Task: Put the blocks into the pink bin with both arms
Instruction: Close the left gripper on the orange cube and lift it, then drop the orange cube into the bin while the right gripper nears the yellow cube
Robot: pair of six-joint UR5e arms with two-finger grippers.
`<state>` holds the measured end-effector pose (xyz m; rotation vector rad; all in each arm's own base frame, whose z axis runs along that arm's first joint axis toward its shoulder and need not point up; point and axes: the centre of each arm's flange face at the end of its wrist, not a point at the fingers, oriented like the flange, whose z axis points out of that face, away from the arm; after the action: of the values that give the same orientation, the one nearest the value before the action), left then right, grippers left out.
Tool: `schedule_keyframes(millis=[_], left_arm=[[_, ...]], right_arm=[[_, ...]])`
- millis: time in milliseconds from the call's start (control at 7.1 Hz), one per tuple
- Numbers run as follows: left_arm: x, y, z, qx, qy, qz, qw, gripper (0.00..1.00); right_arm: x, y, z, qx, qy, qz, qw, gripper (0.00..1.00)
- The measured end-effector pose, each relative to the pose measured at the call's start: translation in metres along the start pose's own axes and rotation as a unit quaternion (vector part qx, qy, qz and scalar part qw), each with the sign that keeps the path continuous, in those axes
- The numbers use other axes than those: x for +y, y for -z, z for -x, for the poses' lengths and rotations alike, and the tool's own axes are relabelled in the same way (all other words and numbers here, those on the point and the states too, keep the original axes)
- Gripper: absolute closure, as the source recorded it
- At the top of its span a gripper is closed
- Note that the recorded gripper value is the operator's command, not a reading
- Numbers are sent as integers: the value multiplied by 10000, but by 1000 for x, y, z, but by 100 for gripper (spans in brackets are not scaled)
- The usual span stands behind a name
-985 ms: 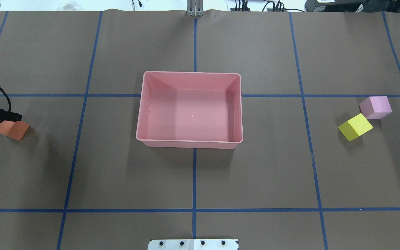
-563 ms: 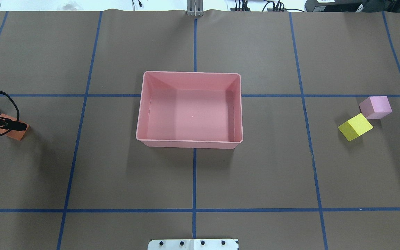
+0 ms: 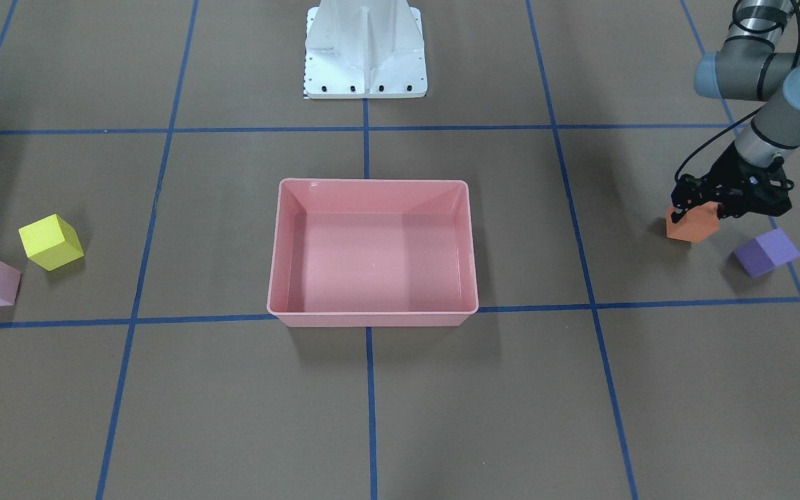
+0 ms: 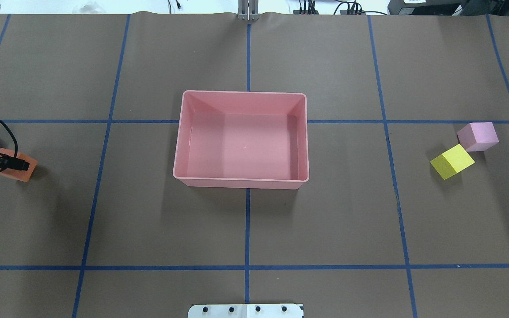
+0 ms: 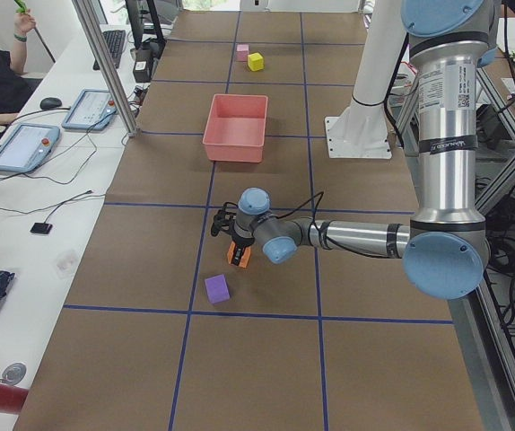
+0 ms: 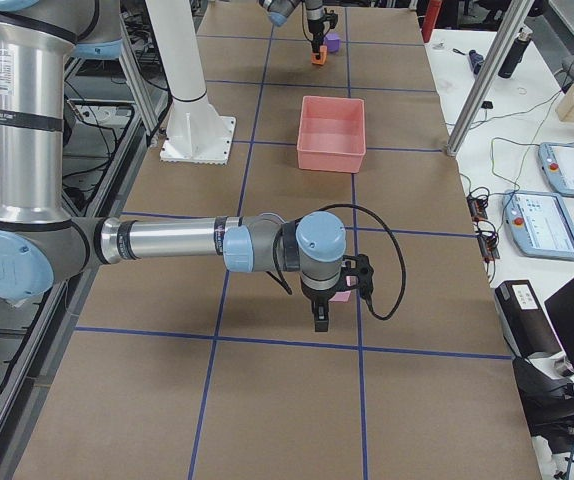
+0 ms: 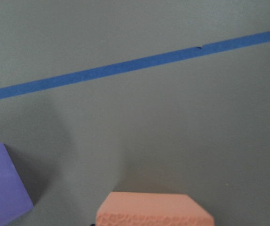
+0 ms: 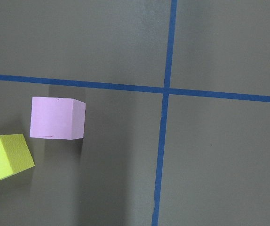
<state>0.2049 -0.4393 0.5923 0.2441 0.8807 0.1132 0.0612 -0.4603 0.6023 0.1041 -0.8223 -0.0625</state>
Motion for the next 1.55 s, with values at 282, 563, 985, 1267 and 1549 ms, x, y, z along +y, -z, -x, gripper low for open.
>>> schedule_keyframes(millis=[282,563,985,1267,1549], left_arm=[[-38,76,-30,307,417,86,9986,100],[-95,153,-124,369,864,78,9955,100],[-155,204,-300,934,1873,-32,9779,100],[-145,159,-431,933,2126,-155,9725,100],[-116,99,-506,735,2162,-321,9730,100]], right_arm=[[-30,4,29,-12,111,-53,9999,0],[-94,8,107,-51,-460,-150,9988,0],[-114,-23,185,-293,-310,35,9991,0],[-109,-45,208,-392,-107,111,9991,0],[-102,-69,236,-358,-10,266,9990,0]])
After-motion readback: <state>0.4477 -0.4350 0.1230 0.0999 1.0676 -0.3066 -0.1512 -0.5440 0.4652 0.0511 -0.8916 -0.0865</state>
